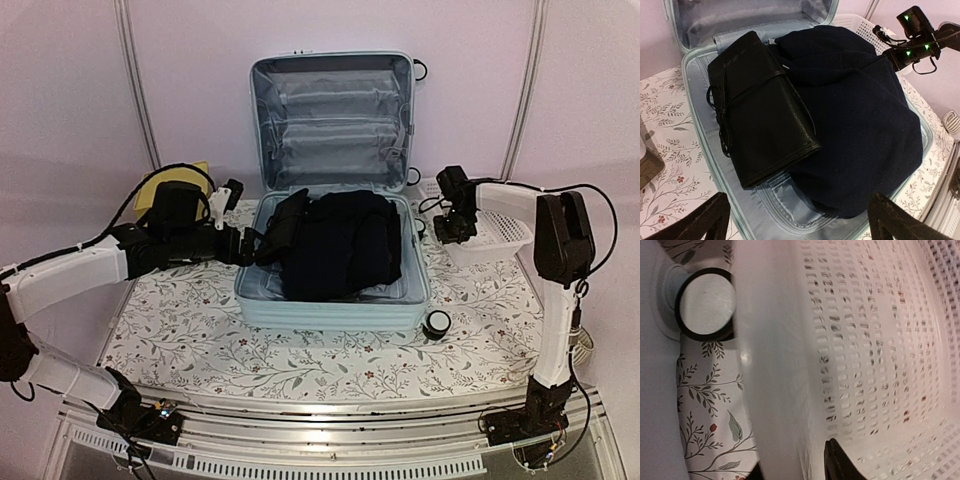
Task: Open, take out, and arrange the luggage
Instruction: Pick up the bin from the corner of the board.
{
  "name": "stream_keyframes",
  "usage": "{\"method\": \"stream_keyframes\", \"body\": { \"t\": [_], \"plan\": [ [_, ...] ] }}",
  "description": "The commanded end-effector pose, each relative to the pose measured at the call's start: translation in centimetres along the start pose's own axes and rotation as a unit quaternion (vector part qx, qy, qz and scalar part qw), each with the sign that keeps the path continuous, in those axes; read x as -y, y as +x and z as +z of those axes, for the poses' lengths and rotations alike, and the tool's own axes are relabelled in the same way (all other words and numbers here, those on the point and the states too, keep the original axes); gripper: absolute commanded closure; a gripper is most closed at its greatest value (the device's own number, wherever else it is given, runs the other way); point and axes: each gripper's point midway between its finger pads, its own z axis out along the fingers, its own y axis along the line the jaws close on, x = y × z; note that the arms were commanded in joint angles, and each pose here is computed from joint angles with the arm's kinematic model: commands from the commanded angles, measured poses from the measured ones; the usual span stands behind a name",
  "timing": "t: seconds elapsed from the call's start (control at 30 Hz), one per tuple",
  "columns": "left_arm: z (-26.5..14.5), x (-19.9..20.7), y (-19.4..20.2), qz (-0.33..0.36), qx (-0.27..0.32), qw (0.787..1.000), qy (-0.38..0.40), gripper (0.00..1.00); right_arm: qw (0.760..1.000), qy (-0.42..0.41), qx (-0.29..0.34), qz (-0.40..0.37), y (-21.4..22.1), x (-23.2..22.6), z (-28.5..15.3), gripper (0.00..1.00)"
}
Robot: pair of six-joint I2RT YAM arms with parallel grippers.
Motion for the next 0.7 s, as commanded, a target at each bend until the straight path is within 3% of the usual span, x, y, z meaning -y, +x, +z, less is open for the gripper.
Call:
{"method": "stream_keyframes", "body": {
  "t": [0.0,0.33,0.67],
  "plan": [
    [0.1,-0.4,-0.2,-0.005,0.004,1.000,-0.002,0.02,0.998,0.056,0.034,-0.004,-2.0,0.9,-1.7,0.80],
    [0.2,-0.9,-1.1,0.007,0.007,1.000,-0.018,0.02,0.985,0.131,0.108,0.041,-3.9,4.6,-8.4,0.89],
    [-0.2,-1.0,-0.7,0.004,0.007,1.000,-0.018,0.02,0.980,0.112,0.151,0.061,-4.3,5.6,-13.7,0.89]
  ]
}}
